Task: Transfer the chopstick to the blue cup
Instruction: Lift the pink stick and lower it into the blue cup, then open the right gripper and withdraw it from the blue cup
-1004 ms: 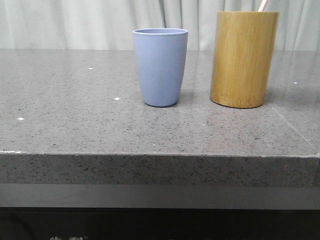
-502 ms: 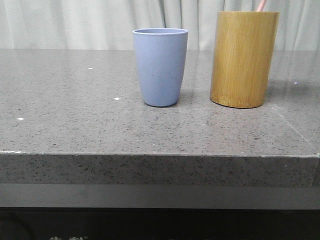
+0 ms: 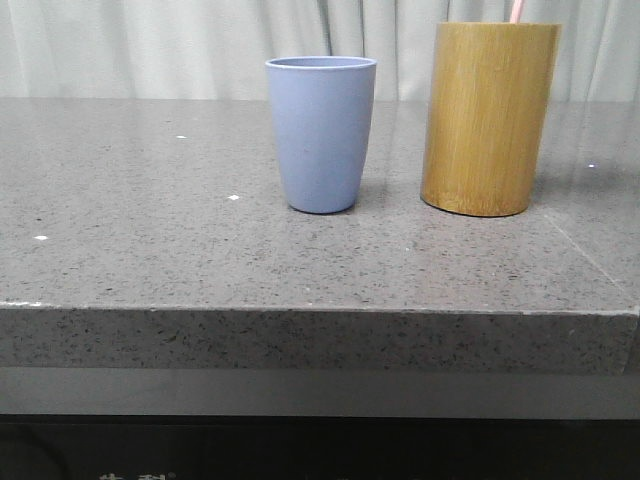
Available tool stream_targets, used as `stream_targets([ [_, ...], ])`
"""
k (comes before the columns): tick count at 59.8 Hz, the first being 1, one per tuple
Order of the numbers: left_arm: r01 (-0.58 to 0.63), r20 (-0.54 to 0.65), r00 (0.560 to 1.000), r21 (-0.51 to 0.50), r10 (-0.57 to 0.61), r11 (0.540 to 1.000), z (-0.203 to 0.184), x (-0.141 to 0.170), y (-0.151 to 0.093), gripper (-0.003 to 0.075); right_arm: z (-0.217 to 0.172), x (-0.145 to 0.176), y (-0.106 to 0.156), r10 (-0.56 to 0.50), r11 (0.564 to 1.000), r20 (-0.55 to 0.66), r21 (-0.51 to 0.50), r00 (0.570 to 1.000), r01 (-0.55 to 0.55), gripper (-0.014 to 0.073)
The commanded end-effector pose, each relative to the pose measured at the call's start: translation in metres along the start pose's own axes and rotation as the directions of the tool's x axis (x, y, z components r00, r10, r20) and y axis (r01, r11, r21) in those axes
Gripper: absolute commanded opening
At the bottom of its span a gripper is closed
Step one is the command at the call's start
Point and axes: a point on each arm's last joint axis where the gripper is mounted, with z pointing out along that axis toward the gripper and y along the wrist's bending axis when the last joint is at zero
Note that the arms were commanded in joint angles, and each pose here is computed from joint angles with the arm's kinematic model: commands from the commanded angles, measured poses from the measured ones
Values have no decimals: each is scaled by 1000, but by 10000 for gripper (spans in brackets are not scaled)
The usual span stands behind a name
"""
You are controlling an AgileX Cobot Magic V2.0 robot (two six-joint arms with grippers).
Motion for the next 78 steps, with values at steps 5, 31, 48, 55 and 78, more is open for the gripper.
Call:
stream_targets([
  [5,11,96,995,-3,-10,1000,-1,-15,0,-19,-54,-57,19,-56,997,277,-35,959,68,-70],
  [31,11,96,995,-3,-10,1000,-1,-15,0,-19,-102,-92,75,-63,964,434,-208,899,168,-70],
  [48,11,96,995,-3,-10,1000,-1,-15,0,-19,-42,-49,119,-87,926,322,-322,943,195,-70],
  [55,11,96,995,-3,-10,1000,-1,-15,0,-19,-11,-27,122,-117,928,246,-317,962,194,-69],
  [78,11,96,995,-3,-10,1000,-1,-15,0,-19,38,14,120,-174,935,82,-298,981,191,113],
])
